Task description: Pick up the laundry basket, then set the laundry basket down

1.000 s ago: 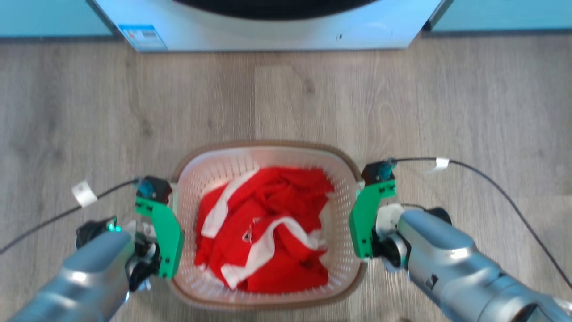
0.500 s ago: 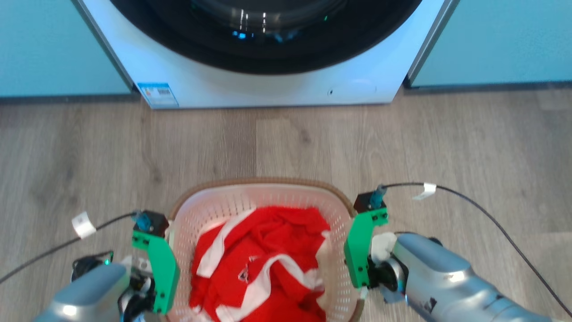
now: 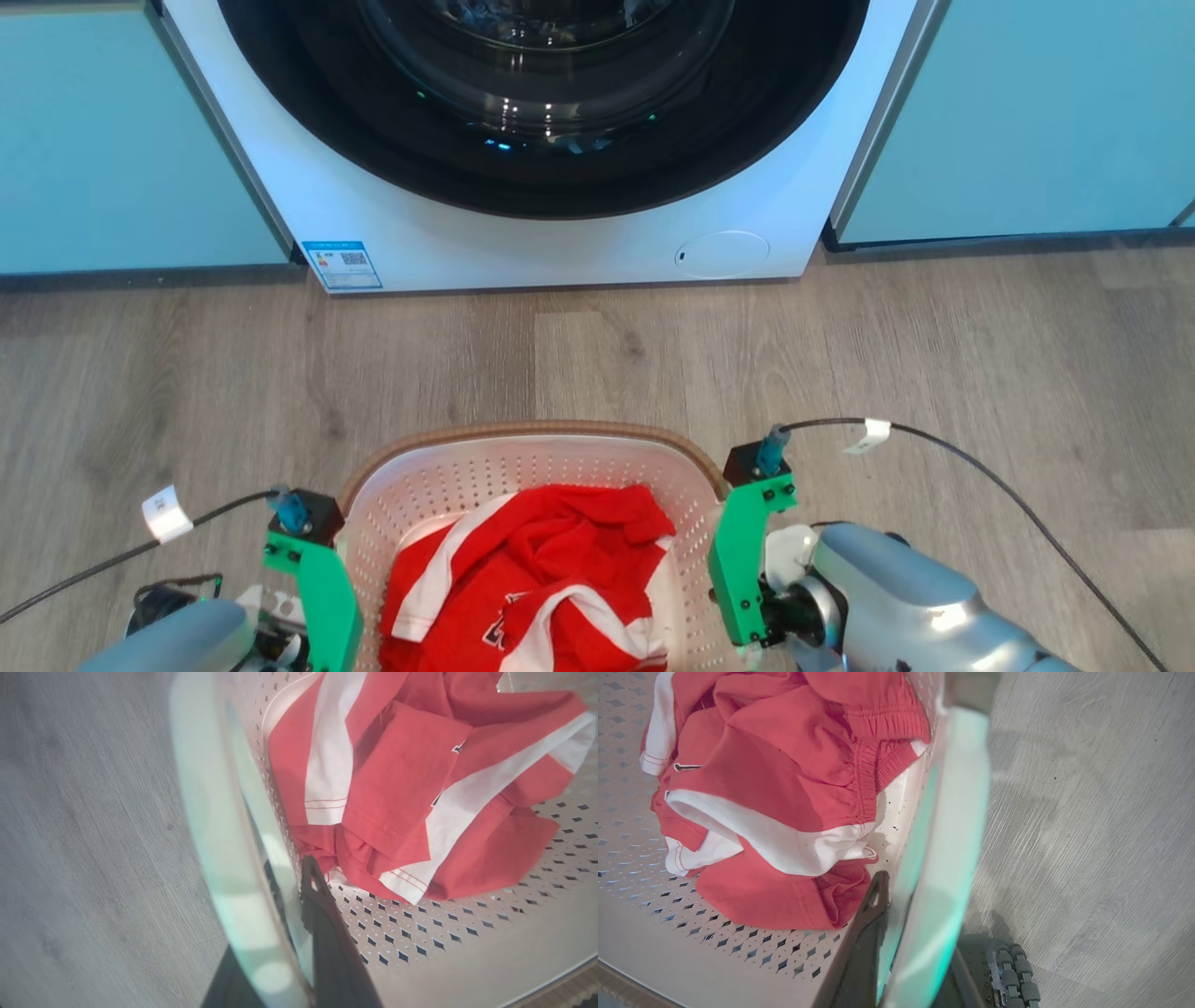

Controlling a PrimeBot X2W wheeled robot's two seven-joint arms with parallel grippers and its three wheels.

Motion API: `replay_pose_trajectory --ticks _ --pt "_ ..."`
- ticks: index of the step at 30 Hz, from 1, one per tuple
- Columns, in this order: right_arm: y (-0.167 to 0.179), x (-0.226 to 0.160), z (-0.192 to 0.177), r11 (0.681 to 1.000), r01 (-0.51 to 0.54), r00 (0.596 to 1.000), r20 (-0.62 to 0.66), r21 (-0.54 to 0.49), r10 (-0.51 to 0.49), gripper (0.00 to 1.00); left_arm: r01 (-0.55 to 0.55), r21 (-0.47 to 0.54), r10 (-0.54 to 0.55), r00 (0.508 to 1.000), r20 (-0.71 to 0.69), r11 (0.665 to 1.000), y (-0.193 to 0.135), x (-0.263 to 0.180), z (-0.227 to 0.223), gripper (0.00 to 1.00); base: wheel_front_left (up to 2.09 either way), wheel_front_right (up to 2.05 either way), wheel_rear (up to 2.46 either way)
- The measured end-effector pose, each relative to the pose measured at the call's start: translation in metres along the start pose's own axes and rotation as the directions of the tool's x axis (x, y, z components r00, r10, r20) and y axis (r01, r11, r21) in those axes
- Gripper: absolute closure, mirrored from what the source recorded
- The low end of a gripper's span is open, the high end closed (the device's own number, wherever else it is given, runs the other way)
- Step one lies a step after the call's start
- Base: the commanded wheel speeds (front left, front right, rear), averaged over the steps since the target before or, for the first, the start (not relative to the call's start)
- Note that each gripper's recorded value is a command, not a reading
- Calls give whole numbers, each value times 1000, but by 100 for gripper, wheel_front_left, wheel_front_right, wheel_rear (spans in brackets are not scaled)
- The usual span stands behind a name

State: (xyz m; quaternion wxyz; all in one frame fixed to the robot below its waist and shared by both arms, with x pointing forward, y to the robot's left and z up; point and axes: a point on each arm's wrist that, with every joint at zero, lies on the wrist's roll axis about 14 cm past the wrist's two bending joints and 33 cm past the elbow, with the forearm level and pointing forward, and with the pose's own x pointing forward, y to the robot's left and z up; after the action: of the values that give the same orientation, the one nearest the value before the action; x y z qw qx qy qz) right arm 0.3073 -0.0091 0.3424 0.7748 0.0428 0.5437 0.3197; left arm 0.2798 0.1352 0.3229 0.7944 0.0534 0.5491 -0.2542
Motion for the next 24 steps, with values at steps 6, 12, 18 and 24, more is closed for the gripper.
replay_pose_trajectory --ticks 6,12,18,24 --pt "3 -2 -4 1000 1 1000 -3 -15 -1 100 -6 3 6 1000 -5 1000 -5 -10 -4 100 0 0 0" --pt "4 -5 0 999 6 1000 4 -35 -6 100 -8 -1 8 1000 0 1000 -9 -15 -8 100 0 0 0" --pt "5 -8 -3 999 9 1000 -4 -45 -9 100 -11 -15 10 1000 -3 1000 -10 -15 -13 100 0 0 0" --pt "4 -12 4 997 23 1000 6 -70 -23 100 -8 -24 8 1000 6 1000 -12 -13 -14 100 0 0 0"
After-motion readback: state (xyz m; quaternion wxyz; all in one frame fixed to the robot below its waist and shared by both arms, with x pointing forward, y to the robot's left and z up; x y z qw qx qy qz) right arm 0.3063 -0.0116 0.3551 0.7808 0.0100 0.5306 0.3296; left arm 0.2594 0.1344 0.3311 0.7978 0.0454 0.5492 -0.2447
